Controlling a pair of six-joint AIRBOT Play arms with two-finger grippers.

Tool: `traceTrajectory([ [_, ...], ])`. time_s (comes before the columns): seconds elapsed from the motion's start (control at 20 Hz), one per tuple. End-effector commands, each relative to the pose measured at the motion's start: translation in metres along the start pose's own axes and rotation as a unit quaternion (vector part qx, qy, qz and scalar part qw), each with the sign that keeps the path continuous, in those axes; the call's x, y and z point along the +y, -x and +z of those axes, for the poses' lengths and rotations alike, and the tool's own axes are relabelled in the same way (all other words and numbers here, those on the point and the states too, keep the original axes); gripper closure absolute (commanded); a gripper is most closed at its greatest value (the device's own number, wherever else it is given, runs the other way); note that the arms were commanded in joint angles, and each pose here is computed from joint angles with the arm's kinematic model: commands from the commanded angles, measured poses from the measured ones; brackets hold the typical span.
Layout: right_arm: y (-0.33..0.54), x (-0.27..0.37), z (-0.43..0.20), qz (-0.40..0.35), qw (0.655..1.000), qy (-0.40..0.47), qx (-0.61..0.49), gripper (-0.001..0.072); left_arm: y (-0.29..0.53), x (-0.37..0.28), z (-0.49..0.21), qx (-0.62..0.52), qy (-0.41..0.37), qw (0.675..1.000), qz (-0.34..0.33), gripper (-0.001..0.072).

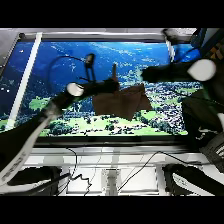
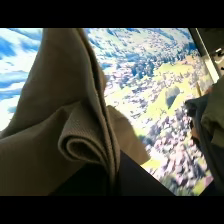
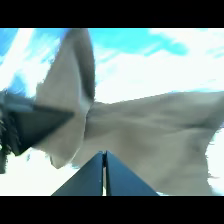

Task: Fold the clothes and pants, and hang the long-sleeved shirts on hangers.

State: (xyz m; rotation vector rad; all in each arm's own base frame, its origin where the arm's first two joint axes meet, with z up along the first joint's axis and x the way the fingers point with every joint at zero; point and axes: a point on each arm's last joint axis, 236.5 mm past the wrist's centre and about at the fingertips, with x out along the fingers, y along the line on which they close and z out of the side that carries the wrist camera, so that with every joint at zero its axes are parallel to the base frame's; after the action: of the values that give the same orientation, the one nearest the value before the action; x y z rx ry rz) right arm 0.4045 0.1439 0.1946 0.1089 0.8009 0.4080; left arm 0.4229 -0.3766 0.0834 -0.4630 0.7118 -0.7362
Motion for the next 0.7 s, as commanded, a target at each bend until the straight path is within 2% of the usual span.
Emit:
traceTrajectory([
  [0.0,0.055,-0.065,0.013,-0.102,0.994,0.003,-0.044,0.0697,-0.056,-0.028,-0.017,-0.007,0.018,1.000,-0.015,0.0695],
  [0.15,0.060,-0.118,0.004,-0.150,0.988,-0.024,-0.033,0.0697,-0.083,-0.040,-0.012,-0.010,0.035,0.999,-0.031,0.0676],
  [0.2,0.057,-0.137,-0.003,-0.165,0.986,-0.032,-0.025,0.0697,-0.087,-0.044,-0.014,-0.007,0.043,0.998,-0.034,0.0459],
  [0.25,0.051,-0.154,-0.011,-0.176,0.984,-0.034,-0.014,0.0697,-0.088,-0.047,-0.018,-0.003,0.042,0.998,-0.037,0.0022],
  [0.4,0.014,-0.195,-0.047,-0.187,0.981,-0.036,0.040,0.0698,-0.083,-0.054,-0.027,0.026,0.041,0.997,-0.052,0.0002],
  [0.5,-0.025,-0.202,-0.083,-0.156,0.982,-0.037,0.100,0.0697,-0.073,-0.059,-0.027,0.048,0.040,0.996,-0.067,0.0002],
  [0.6,-0.068,-0.178,-0.111,-0.060,0.988,-0.027,0.143,0.0698,-0.057,-0.061,-0.022,0.070,0.039,0.993,-0.082,0.0003],
  [0.65,-0.085,-0.154,-0.121,0.014,0.987,-0.009,0.157,0.0697,-0.047,-0.058,-0.016,0.080,0.037,0.992,-0.087,0.0002],
])
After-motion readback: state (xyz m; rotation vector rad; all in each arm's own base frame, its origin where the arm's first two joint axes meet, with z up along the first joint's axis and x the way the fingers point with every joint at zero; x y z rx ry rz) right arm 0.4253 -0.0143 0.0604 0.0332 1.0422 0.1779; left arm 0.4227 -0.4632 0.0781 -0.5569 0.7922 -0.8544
